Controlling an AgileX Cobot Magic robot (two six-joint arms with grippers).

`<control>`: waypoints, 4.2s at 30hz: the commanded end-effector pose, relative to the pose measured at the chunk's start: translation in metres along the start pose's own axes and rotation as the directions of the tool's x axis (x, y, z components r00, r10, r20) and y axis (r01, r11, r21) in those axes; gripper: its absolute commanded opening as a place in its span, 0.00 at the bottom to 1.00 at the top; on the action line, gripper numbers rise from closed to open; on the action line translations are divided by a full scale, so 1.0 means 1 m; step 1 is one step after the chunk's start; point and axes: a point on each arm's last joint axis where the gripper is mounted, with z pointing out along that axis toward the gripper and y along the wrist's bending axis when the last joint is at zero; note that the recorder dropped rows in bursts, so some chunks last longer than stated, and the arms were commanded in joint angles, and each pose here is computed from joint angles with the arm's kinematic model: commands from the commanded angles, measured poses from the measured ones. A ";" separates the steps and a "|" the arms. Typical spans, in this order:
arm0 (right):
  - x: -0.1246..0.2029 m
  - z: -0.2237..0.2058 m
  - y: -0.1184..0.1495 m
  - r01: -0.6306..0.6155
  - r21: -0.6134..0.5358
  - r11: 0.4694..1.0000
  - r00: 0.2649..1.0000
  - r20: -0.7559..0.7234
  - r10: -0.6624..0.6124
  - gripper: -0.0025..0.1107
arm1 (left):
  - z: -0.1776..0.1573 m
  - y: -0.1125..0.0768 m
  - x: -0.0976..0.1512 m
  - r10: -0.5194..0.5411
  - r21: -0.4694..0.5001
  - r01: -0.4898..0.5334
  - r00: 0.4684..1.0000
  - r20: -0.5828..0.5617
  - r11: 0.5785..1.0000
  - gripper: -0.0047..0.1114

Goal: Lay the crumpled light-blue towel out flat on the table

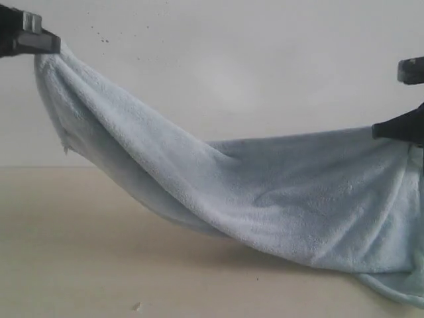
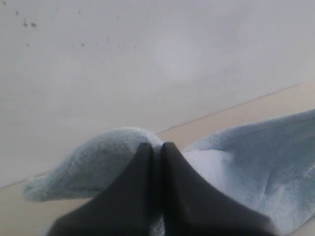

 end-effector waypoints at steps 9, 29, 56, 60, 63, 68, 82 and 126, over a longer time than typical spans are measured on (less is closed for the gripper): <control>-0.026 -0.121 -0.048 0.062 0.134 0.989 0.996 0.051 -0.070 0.02 | -0.104 -0.047 0.002 0.112 -0.202 -0.105 0.993 0.024 0.974 0.07; 0.002 -0.312 -0.079 0.166 0.089 0.982 0.918 0.351 -0.187 0.02 | -0.186 -0.102 0.057 0.188 -0.266 -0.148 0.974 0.130 0.952 0.07; 0.053 0.010 0.060 0.582 -0.126 0.803 0.803 -0.067 -0.593 0.02 | 0.034 0.050 0.202 -0.381 -0.489 0.226 0.892 -0.242 0.842 0.07; 0.057 0.030 0.054 0.492 -0.095 0.866 0.859 -0.108 -0.500 0.02 | 0.051 0.057 0.201 -0.367 -0.456 0.211 0.885 -0.286 0.865 0.08; 0.053 0.040 0.045 0.296 -0.103 0.950 0.949 -0.080 -0.304 0.02 | 0.065 0.058 0.203 -0.383 -0.409 0.233 0.860 -0.336 0.882 0.13; 0.047 0.047 0.030 0.162 -0.155 0.975 0.986 -0.010 -0.165 0.02 | 0.082 0.054 0.206 -0.315 -0.349 0.175 0.862 -0.396 0.921 0.41; 0.044 0.050 0.019 0.084 -0.176 0.981 0.996 0.013 -0.083 0.83 | 0.089 0.057 0.186 -0.431 -0.382 0.320 0.865 -0.255 0.867 0.62; 0.053 0.028 0.027 -0.051 -0.313 0.949 0.792 -0.592 -0.152 0.83 | 0.128 -0.043 0.188 0.012 0.428 0.184 0.909 -0.416 0.885 0.08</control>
